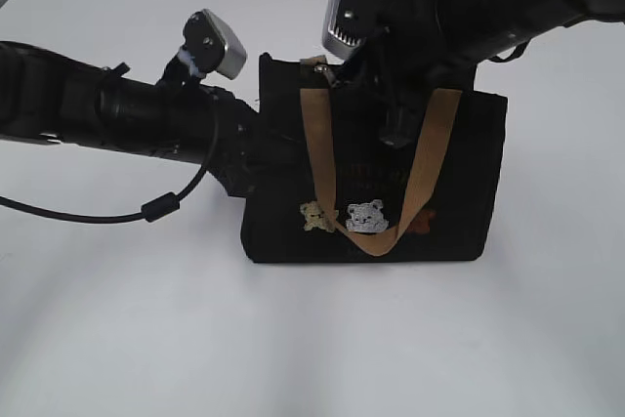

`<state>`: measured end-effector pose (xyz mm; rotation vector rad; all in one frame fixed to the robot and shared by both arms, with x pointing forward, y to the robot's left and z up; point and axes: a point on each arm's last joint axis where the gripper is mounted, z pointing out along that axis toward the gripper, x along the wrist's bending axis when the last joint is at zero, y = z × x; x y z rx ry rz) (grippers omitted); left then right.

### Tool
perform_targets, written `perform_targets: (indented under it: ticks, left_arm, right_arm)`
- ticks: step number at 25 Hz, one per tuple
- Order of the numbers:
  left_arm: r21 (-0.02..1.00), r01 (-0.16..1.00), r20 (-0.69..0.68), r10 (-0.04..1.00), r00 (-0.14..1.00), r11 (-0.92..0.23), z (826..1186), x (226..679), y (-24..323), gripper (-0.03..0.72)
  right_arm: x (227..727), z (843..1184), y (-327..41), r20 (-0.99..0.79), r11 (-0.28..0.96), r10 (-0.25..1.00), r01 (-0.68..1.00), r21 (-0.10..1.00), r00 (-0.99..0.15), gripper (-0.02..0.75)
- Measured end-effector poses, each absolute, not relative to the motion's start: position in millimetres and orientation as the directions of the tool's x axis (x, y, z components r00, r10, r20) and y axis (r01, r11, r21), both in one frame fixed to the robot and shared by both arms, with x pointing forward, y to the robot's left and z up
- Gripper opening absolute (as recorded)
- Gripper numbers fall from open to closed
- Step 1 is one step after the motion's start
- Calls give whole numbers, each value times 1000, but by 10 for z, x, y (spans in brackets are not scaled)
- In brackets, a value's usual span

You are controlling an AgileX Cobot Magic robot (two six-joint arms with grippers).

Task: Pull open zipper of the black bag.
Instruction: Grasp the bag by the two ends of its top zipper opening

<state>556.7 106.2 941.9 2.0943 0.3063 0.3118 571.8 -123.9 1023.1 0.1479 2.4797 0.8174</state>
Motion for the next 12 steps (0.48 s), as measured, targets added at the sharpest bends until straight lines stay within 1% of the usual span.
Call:
perform_targets:
  ticks: [4,5,6,8,9,10,12]
  left_arm:
    - [857,93,99,339,936,-507,9418,5568,1062,68]
    - [857,93,99,339,936,-507,9418,5568,1062,68]
    - [857,93,99,339,936,-507,9418,5568,1062,68]
    - [856,93,100,340,935,-508,9418,5568,1063,68]
    - [856,93,100,340,935,-508,9418,5568,1063,68]
    - [856,94,100,340,935,-509,9417,5569,1064,68]
    - [857,95,99,341,935,-507,9419,5569,1063,68]
  right_arm:
    - [5727,10192,-1234,-443,819,245,-60,570,-862,233]
    - [5727,10191,-1234,-444,820,245,-60,569,-862,220]
    - [5727,10191,-1234,-444,820,245,-60,569,-862,194]
    - [5732,10196,-1235,-441,817,257,-51,575,-860,82]
    - [5733,10196,-1235,-431,812,272,-35,583,-860,42]
    - [5731,10205,-1237,-416,804,295,-12,595,-860,16]
    - [5728,10250,-1292,-365,775,364,61,629,-857,-1]
